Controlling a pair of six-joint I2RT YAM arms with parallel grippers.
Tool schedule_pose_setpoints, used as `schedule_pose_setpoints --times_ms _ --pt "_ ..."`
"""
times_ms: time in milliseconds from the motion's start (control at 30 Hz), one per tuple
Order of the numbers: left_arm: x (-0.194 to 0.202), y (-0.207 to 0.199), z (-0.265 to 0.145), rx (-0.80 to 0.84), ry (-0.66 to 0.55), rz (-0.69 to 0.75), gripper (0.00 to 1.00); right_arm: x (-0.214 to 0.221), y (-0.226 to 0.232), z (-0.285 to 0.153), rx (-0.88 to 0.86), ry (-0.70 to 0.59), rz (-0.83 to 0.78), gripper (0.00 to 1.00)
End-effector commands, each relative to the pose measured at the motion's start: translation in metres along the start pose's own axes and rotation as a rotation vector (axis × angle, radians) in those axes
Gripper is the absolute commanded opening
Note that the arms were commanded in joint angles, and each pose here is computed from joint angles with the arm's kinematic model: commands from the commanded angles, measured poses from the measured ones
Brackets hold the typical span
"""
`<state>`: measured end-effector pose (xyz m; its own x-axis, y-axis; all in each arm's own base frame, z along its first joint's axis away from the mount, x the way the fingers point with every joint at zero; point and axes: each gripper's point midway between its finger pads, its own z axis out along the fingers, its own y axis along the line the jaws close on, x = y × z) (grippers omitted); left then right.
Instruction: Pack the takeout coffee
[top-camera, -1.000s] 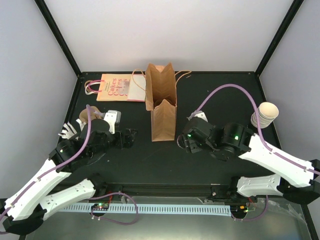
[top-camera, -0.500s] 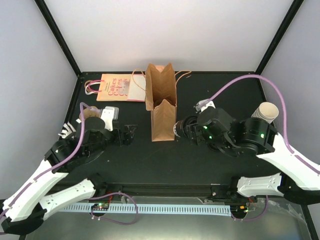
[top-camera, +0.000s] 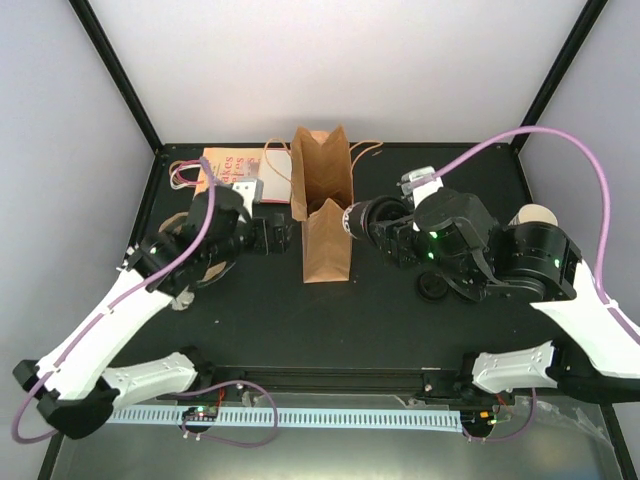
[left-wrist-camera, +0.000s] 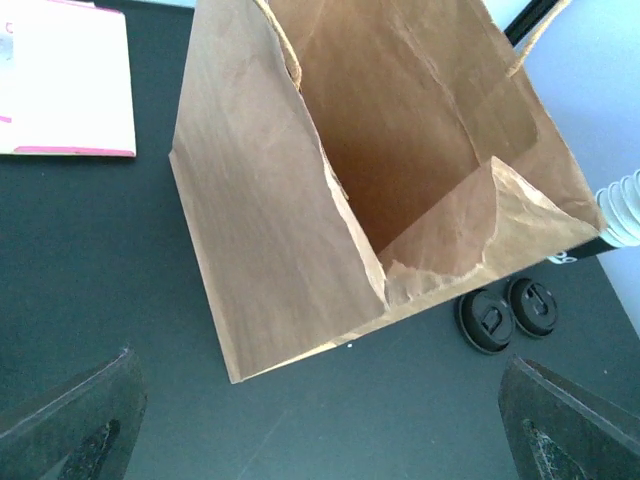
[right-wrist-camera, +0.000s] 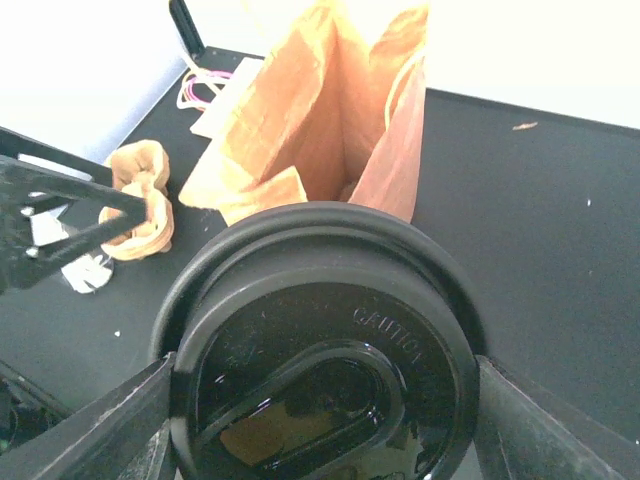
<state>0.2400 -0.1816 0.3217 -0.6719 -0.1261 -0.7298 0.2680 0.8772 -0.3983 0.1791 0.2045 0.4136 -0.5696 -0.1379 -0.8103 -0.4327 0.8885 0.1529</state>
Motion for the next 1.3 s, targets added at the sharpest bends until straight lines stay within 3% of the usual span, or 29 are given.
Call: schedule_pose_setpoints --times_ms 0,300,567,767,833,967,1267 --pt "-0.034 -0.014 0.012 0.023 -0.027 -0.008 0.99 -0.033 0.0 -0.005 0.025 -0.112 -0.013 0.75" --pt "-0.064 -0.003 0.064 -0.147 0.049 -0.063 0.95 -0.049 0.006 0.001 0.044 -0.162 -0.035 0.74" --pt "-0.073 0.034 0.076 -0.409 0.043 -0.118 0.8 -0.058 0.004 -0.004 0.05 -0.201 -0.045 0.74" --pt "-0.071 0.031 0.086 -0.397 0.061 -0.124 0.56 -0.059 0.003 -0.006 0.053 -0.206 -0.053 0.74" --pt "-0.071 0.031 0.087 -0.398 0.061 -0.119 0.42 -0.058 0.002 -0.006 0.054 -0.207 -0.058 0.73" --pt "-0.071 0.029 0.086 -0.385 0.07 -0.084 0.04 -0.059 0.001 -0.009 0.051 -0.214 -0.069 0.73" --pt "-0.059 0.015 0.066 -0.283 0.144 0.015 0.02 -0.067 0.003 -0.025 -0.002 -0.255 -0.068 0.72"
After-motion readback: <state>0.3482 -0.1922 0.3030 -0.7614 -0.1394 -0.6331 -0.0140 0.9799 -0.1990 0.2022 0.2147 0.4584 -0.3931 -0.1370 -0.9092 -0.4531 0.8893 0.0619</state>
